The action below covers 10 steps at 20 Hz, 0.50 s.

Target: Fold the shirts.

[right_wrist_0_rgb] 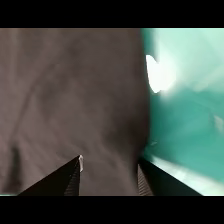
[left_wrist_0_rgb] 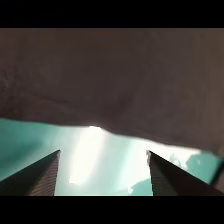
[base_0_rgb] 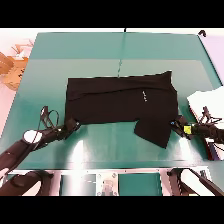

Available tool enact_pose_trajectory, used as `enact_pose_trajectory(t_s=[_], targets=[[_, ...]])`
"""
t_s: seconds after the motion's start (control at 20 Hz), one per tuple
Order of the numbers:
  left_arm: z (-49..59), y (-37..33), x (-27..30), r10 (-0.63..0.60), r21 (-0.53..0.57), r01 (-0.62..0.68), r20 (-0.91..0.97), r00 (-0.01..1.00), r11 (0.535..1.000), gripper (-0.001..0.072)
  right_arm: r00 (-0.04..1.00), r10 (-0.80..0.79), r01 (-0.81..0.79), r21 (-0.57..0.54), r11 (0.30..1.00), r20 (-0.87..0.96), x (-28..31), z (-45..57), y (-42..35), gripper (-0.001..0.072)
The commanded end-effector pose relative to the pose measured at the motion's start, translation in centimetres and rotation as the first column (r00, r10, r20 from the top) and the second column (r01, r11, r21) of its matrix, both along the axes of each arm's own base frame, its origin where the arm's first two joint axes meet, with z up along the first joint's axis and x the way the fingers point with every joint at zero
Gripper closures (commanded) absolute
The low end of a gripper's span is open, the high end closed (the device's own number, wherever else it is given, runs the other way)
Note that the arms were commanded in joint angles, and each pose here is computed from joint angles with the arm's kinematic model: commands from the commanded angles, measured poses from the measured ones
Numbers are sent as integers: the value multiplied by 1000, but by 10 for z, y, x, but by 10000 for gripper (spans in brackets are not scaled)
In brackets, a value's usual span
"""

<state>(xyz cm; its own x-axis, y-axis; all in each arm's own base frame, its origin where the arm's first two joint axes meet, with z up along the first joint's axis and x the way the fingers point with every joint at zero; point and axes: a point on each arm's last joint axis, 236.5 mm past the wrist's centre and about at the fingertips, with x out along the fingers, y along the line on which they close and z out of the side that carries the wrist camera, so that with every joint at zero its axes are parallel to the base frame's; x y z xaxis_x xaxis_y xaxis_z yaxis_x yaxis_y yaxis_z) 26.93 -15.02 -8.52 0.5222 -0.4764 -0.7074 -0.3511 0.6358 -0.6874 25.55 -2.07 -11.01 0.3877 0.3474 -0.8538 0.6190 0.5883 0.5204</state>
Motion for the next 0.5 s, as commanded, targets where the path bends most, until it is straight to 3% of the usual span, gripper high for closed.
enact_pose_trajectory(t_s=[0.0,0.2,0.25,0.35,0.4,0.45], targets=[[-21,0,12,120,-7,-120,-60,991,993,95,1000,-13,13,8,1000,-17,3,-12,3,290],[-28,-3,34,145,6,-145,-82,986,989,96,999,-10,11,24,1000,-47,-1,-21,6,290],[-27,-3,40,152,10,-152,-74,986,988,125,999,-8,10,25,1000,-51,-1,-22,6,290],[-24,-4,44,146,11,-146,-64,987,989,533,999,-6,8,29,1000,-53,-2,-22,7,290],[-25,-4,43,125,26,-124,-52,991,992,653,998,-4,6,31,999,-55,-2,-22,7,291],[-25,-4,42,99,43,-97,-40,994,994,686,999,4,-3,33,999,-53,-3,-21,8,292]])
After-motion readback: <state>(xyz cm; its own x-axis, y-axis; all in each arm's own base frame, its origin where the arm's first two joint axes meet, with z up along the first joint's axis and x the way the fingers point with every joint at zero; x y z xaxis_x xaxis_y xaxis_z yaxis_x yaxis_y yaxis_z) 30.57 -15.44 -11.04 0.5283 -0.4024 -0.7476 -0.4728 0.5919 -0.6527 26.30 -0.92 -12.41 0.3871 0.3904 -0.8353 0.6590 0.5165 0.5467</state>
